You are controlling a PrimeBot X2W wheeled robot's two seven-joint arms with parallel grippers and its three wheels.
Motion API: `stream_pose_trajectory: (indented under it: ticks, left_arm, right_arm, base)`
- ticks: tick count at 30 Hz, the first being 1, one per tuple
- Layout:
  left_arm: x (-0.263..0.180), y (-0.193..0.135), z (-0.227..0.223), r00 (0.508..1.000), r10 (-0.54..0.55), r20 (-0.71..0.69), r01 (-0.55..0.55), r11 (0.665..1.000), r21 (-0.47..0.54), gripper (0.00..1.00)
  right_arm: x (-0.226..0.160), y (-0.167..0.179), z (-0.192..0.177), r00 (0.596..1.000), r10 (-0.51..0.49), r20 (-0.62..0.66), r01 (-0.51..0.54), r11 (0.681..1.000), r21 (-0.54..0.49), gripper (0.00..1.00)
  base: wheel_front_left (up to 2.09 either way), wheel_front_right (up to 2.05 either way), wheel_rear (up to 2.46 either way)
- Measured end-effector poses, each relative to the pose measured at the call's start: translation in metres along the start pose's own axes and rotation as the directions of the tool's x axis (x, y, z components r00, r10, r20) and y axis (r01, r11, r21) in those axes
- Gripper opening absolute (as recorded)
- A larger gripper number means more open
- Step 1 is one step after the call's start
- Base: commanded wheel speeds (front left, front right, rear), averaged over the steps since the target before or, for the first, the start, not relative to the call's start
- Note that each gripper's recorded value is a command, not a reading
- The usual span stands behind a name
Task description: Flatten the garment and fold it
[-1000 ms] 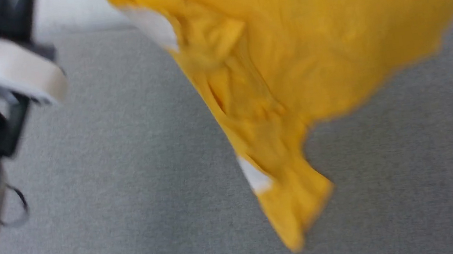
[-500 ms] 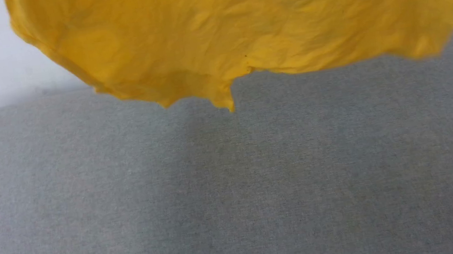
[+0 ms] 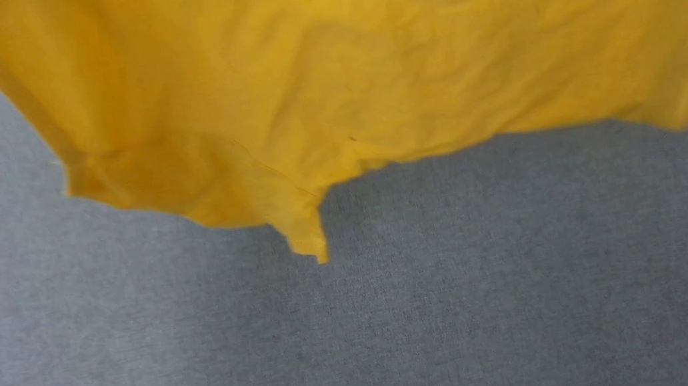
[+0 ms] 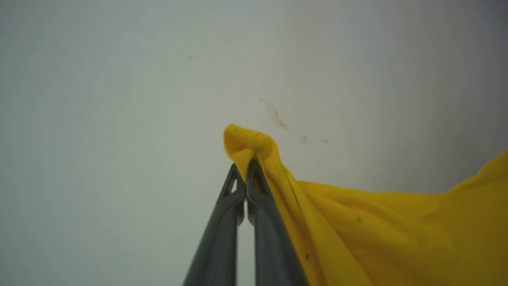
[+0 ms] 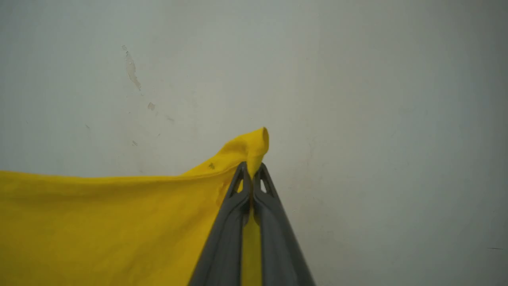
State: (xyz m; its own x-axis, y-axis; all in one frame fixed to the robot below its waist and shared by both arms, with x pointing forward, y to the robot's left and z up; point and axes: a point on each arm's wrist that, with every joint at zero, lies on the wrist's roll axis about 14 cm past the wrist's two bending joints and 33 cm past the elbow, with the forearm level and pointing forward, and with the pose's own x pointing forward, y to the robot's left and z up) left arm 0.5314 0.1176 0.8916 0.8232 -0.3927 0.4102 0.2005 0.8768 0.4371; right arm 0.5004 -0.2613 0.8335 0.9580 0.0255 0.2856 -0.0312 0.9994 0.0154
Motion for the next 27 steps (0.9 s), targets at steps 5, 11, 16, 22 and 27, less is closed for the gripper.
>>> stream_pose_trajectory:
  ticks: [5,11,16,22,27]
  left_arm:
    - [0.036,0.005,-0.017,0.996,0.030,0.088,-0.036,0.997,0.068,0.00]
    - [0.077,-0.005,-0.066,0.994,0.029,0.107,-0.043,0.990,0.131,0.00]
    - [0.104,-0.028,-0.076,0.984,-0.009,0.177,-0.012,0.993,0.119,0.00]
    - [0.122,-0.063,-0.120,0.978,-0.074,0.195,0.061,0.996,0.072,0.00]
    - [0.123,-0.086,-0.179,0.982,-0.120,0.144,0.119,0.993,0.016,0.00]
  right_arm:
    - [0.048,0.000,-0.033,1.000,-0.012,-0.018,0.011,1.000,-0.029,0.00]
    - [0.093,-0.004,-0.095,0.997,-0.038,-0.062,0.036,0.999,-0.036,0.00]
    - [0.106,-0.022,-0.118,0.994,-0.084,-0.068,0.078,0.994,-0.082,0.00]
    - [0.117,-0.039,-0.162,0.990,-0.106,-0.098,0.092,0.985,-0.144,0.00]
    - [0.120,-0.039,-0.220,0.979,-0.091,-0.185,0.063,0.986,-0.152,0.00]
  base:
    - [0.00,0.00,0.00]
    - [0.00,0.00,0.00]
    - [0.00,0.00,0.00]
    - [0.00,0.00,0.00]
    - [0.00,0.00,0.00]
